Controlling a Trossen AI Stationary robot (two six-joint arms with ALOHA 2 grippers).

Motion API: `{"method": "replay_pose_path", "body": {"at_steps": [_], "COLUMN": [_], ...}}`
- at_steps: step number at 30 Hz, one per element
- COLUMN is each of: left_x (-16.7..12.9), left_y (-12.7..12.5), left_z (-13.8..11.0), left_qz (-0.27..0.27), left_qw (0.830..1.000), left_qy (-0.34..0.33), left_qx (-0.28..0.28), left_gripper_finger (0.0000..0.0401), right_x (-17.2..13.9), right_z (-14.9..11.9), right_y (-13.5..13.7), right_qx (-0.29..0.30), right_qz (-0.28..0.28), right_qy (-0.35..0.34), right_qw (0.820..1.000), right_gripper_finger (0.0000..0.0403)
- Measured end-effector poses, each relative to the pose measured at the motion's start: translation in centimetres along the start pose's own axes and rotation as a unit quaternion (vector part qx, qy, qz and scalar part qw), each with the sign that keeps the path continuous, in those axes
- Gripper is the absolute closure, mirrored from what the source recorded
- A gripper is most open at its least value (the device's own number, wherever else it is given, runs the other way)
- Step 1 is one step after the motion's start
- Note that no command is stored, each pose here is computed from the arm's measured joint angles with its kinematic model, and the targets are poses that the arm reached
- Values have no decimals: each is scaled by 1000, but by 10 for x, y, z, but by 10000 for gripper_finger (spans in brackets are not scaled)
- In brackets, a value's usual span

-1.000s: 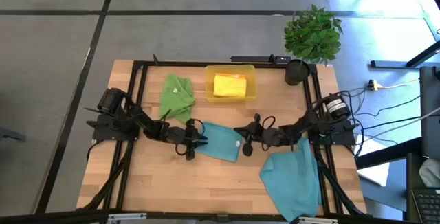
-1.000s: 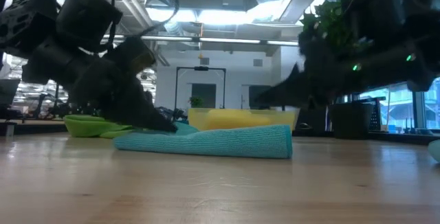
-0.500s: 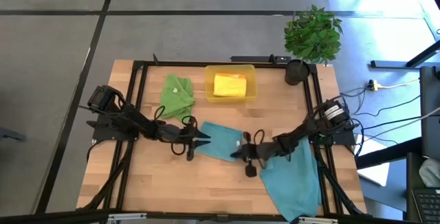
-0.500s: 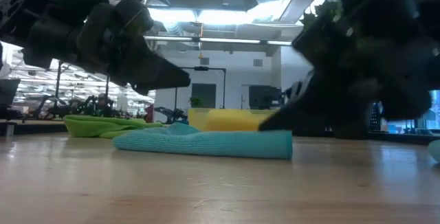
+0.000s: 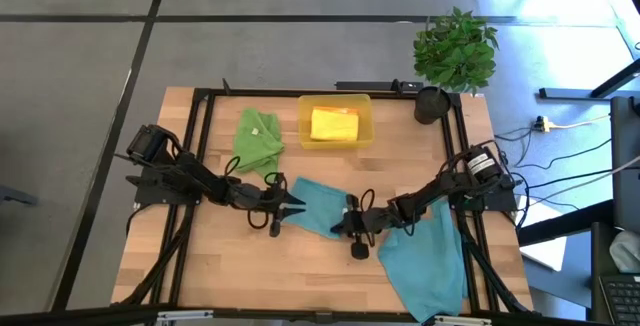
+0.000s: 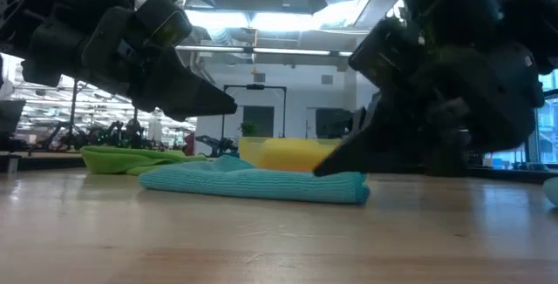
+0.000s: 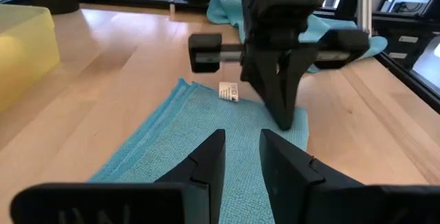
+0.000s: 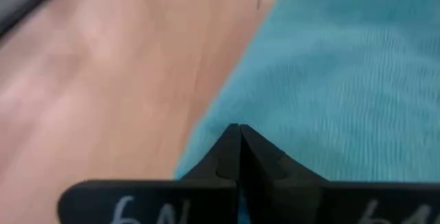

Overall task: Fold microfiber towels
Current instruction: Fold the top blue microfiber cloth

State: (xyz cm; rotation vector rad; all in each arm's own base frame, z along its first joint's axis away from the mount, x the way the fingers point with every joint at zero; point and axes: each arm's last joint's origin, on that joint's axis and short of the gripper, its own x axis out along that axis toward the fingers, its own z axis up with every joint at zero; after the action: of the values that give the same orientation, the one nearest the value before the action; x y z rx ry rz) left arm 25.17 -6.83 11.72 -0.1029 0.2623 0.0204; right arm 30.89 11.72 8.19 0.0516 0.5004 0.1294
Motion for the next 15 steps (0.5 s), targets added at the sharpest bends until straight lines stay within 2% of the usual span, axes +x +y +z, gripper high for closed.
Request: {"method": "replay_pose_path", "body": {"at_steps": [9,15], "left_x": [0,0], "left_y": [1,0], "left_z": [0,1], "left_qz": [1,0], "left_qw": [1000,1000], "left_qy": [-1,-5], "left_qx": [-8,-9], "left_gripper_finger": [317,317], "right_x": [-11,-13], "right_z": [12,16], "right_y": [9,6], "right_qx": [-13,-23], "right_qz": [17,-41], "right_qy": [-18,-35], "right_qw": [1000,998], "right_gripper_finger": [396,392]}}
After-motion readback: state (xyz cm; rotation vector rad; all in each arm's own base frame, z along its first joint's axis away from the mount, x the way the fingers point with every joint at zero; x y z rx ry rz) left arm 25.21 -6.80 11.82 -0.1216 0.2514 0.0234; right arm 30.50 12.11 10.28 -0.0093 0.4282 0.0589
